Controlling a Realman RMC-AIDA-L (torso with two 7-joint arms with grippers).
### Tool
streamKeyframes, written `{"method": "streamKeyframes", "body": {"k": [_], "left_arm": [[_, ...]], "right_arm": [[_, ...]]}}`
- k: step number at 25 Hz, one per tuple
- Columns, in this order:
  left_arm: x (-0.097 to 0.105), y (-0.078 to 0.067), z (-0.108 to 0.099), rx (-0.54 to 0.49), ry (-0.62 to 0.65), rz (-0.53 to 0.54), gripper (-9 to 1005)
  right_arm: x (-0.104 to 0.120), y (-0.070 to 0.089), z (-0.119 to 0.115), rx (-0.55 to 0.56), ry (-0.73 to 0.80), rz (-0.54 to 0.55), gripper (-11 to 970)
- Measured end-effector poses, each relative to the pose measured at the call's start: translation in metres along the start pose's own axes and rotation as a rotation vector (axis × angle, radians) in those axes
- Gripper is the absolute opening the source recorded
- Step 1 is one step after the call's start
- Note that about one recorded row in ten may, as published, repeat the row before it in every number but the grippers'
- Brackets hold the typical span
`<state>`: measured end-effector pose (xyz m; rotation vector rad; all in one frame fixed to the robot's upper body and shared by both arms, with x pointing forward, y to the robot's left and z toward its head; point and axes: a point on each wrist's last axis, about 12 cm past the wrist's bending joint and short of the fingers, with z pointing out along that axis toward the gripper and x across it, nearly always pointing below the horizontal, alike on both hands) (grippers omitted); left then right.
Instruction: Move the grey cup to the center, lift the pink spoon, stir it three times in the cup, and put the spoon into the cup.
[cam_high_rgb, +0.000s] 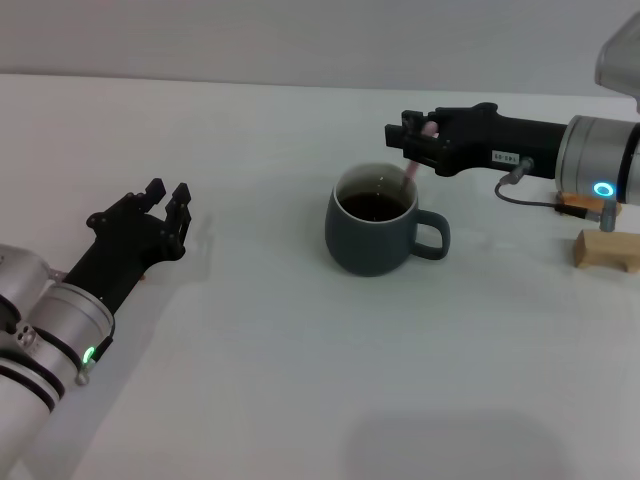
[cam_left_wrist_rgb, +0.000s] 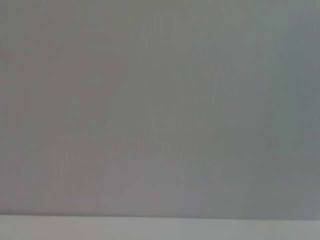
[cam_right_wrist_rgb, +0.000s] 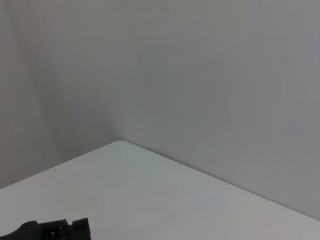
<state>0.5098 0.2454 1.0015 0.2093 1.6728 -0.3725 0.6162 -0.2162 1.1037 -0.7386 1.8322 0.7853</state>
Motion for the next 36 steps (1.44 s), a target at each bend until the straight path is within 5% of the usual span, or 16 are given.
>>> {"method": "streamKeyframes", "body": {"k": [5,10,16,21,26,36], "left_arm": [[-0.002,-0.001,0.002,-0.001,-0.008,-0.005,300],[-0.004,-0.001,0.005,0.003,-0.012,-0.026,300],[-0.007,0.002,0.006,-0.004,-0.028,-0.061,300],[-0.012,0.003,0.003,0.0,-0.075,-0.127,300],[-0.017,0.006,-0.001,0.006,-0.136,-0.176,300],[-0.025,0.006,-0.017,0.007,-0.258,-0.206,300]], "right_arm": [[0.003,0.0,-0.008,0.012,-0.013,-0.005,208],[0.005,-0.002,-0.031,0.04,-0.081,0.004,436],[0.014,-0.013,-0.083,0.148,-0.189,0.031,676],[0.035,-0.021,-0.14,0.264,-0.336,0.055,688],[0.077,-0.011,-0.195,0.474,-0.58,0.001,689],[0.143,0.008,-0.228,0.881,-0.681,0.042,689]]}}
